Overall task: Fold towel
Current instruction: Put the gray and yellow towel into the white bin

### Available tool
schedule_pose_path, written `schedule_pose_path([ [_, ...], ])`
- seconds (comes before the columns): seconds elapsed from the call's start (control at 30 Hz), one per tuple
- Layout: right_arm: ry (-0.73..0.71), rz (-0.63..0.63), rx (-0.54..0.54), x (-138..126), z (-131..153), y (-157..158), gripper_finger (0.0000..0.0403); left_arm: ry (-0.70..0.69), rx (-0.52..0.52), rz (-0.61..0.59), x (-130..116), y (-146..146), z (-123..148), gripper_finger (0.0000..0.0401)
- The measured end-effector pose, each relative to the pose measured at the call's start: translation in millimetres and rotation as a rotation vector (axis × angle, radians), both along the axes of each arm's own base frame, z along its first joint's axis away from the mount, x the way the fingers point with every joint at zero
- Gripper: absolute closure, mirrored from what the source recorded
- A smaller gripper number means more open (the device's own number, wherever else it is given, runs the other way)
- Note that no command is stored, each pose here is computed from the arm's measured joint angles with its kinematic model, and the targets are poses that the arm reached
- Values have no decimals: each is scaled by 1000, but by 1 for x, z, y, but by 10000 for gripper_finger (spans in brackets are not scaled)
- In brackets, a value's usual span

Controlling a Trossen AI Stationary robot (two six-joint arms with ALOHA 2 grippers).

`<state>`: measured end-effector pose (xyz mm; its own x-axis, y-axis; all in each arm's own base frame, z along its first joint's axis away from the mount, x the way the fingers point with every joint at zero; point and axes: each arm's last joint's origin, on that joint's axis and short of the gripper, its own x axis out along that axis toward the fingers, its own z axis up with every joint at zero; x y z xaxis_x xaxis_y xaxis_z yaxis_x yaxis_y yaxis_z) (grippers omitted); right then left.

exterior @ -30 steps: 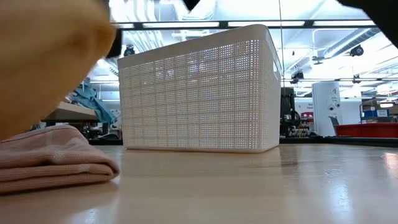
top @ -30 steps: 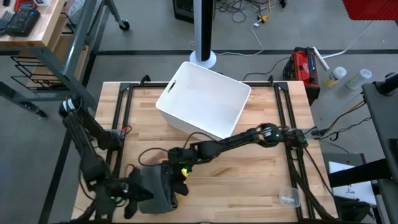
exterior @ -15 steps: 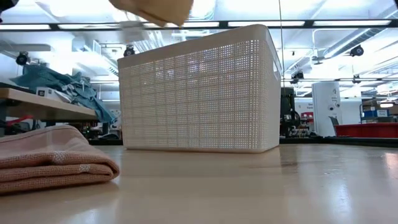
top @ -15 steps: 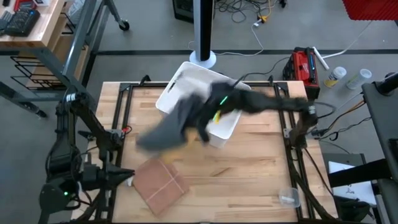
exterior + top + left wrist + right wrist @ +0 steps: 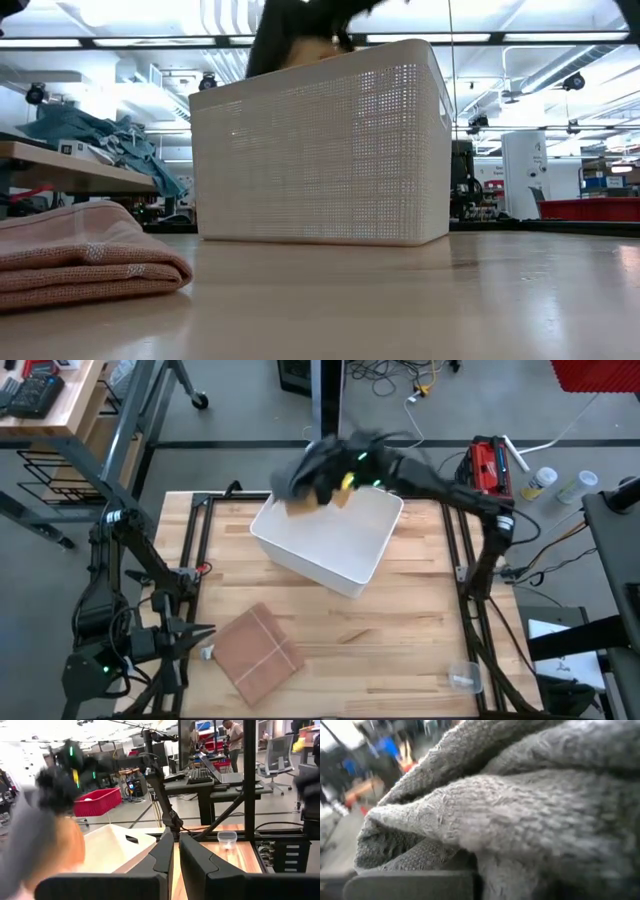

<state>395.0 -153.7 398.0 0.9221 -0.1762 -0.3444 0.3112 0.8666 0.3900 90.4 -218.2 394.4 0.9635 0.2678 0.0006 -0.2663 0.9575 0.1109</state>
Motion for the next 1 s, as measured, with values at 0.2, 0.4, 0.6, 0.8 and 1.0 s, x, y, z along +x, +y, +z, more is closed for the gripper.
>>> schedule_pose_path([
  [0.2, 122, -14, 89, 6, -65, -8, 378, -3, -9, 1, 0, 0, -6, 382],
  [0.4, 232, -17, 176, 1, -113, -4, 378, -1, -5, 0, 0, -1, -19, 382],
  [0.6, 372, 15, 378, -11, -144, 1, 357, -10, -34, 0, 0, 0, -19, 382],
  [0.8, 562, 93, 470, -32, -143, 15, 238, -12, -43, 0, -1, 3, -17, 382],
  [1.0, 720, 124, 514, -62, -108, 30, 189, -10, -37, 0, -1, 3, -17, 382],
])
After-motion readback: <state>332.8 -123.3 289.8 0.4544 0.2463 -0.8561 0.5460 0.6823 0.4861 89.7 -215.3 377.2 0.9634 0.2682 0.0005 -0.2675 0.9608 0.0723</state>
